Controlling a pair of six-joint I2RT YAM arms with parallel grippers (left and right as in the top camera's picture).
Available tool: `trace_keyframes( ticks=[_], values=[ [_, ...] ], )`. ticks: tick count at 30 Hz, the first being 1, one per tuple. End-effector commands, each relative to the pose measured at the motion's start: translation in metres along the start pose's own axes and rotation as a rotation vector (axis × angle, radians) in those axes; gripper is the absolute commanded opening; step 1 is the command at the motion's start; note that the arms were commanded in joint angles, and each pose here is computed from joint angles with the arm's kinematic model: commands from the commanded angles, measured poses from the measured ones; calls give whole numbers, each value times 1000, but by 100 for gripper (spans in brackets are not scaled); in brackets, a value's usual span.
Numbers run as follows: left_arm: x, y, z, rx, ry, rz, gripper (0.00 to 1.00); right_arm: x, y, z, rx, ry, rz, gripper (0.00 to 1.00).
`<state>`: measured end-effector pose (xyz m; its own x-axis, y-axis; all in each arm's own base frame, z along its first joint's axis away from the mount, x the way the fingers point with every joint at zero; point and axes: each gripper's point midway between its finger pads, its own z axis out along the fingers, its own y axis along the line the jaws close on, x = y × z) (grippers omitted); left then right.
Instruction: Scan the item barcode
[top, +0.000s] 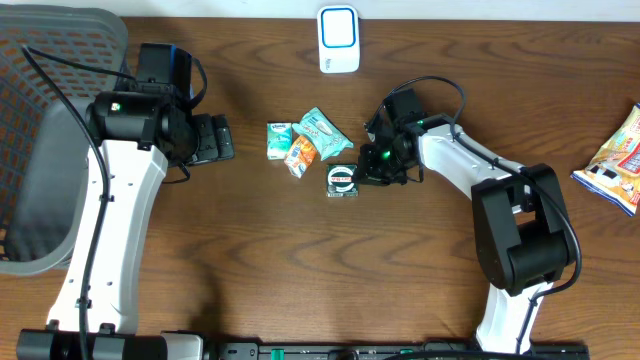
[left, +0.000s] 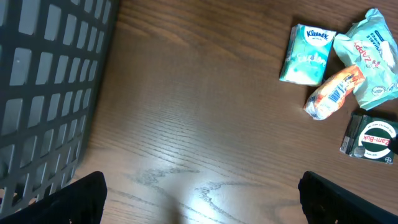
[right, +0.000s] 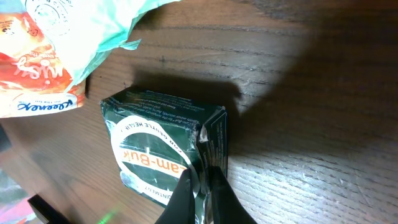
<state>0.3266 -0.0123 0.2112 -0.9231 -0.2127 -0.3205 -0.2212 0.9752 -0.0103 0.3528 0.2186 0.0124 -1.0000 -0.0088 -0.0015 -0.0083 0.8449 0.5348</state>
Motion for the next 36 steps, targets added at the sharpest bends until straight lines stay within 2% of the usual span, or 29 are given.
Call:
trace_keyframes(
  ticks=[1, 9, 11, 12, 14, 15, 16, 20, 23, 28, 36],
  values=[
    [1, 4, 1, -13, 4, 10, 98, 3, -13, -1, 27, 13, 43, 1],
    [1, 4, 1, -13, 4, 10, 98, -13, 9, -60, -49, -110, -81, 1],
    [1, 4, 1, -13, 4, 10, 98, -15, 18, -71, 4, -162, -141, 3],
    [1, 4, 1, -13, 4, 10, 98, -15, 21, -73, 51, -188, -166, 9],
    [1, 4, 1, -13, 4, 10, 98, -14, 25, -72, 165, -229, -222, 42],
    [1, 4, 1, -13, 4, 10, 98, -12, 27, -68, 213, -239, -247, 56],
    [1, 4, 1, -13, 4, 10, 98, -10, 29, -65, 250, -245, -267, 65],
    [1, 4, 1, -13, 4, 10, 98, 1, 38, -46, 397, -259, -363, 88],
    [1, 4, 1, -13, 4, 10, 98, 3, 35, -36, 544, -302, -384, 97],
    [1, 4, 1, -13, 4, 10, 98, 13, 35, -21, 615, -305, -397, 99],
    [1, 4, 1, -13, 4, 10, 98, 22, 5, 14, 681, -201, -389, 99]
  ],
)
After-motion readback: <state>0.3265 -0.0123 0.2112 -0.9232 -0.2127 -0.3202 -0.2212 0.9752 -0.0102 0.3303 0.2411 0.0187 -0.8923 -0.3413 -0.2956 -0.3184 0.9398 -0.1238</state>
